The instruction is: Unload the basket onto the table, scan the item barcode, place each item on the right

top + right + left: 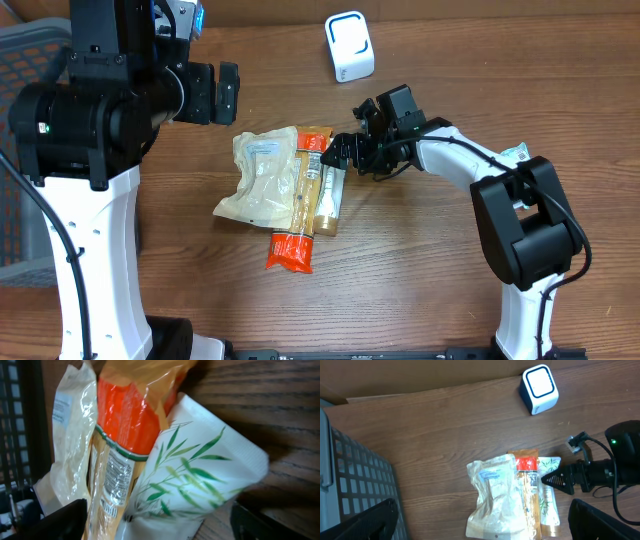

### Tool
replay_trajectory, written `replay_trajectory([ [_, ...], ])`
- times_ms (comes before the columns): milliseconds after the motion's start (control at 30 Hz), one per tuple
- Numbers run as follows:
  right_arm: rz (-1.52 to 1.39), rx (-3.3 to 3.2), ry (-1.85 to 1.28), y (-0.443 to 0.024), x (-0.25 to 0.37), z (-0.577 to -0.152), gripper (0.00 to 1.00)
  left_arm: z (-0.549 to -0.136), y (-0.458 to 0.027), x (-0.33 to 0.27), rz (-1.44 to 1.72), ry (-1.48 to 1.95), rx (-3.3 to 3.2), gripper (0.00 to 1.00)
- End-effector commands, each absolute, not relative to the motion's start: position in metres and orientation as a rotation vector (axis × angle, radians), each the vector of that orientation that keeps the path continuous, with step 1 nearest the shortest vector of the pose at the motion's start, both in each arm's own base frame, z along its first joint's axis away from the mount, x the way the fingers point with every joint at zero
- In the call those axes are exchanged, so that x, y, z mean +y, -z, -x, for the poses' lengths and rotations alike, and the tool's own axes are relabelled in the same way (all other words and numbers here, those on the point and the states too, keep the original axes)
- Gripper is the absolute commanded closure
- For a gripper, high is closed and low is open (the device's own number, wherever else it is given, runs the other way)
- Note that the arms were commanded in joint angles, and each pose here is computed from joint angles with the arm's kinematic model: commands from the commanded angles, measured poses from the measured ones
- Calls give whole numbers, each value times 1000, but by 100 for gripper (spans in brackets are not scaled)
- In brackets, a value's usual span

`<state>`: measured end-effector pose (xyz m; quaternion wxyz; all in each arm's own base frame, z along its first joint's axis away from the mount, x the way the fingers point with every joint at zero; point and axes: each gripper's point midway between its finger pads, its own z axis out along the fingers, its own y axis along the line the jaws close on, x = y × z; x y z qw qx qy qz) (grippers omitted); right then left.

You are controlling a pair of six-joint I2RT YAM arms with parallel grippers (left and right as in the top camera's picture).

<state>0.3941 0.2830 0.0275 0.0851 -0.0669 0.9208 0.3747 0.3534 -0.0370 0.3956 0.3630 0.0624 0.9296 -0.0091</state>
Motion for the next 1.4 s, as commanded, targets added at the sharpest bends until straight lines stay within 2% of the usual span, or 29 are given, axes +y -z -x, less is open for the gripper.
replay_trajectory([
  [0,148,2828,-1085,5,279,-386,16,-355,-395,-37,-153,25,2394,0],
  [200,165,2828,-1089,5,284,-384,50,-355,-395,-37,-153,25,2394,1],
  [300,146,2834,-1096,5,285,-383,63,-355,-395,-37,-153,25,2394,0],
  [333,151,2832,-1114,3,287,-382,72,-355,-395,-37,-153,25,2394,0],
  [433,151,2831,-1118,3,287,-382,88,-355,-395,-37,-153,25,2394,1],
  [500,159,2823,-1154,0,289,-381,96,-355,-395,-37,-153,25,2394,0],
  [633,160,2810,-1176,-14,285,-386,96,-355,-395,-37,-153,25,2394,0],
  [733,165,2832,-1057,-28,272,-393,96,-355,-395,-37,-153,25,2394,0],
  [867,117,2914,-631,-54,234,-404,96,-355,-395,-37,-153,25,2394,1],
  [967,-9,2962,-90,-80,183,-404,96,-355,-395,-37,-153,25,2394,0],
  [1100,-109,2850,462,-98,136,-395,96,-355,-395,-37,-153,25,2394,1],
  [1167,-65,2822,608,-97,131,-388,96,-355,-395,-37,-153,25,2394,0],
  [1367,73,2847,753,-70,144,-375,96,-355,-395,-37,-153,25,2394,0],
])
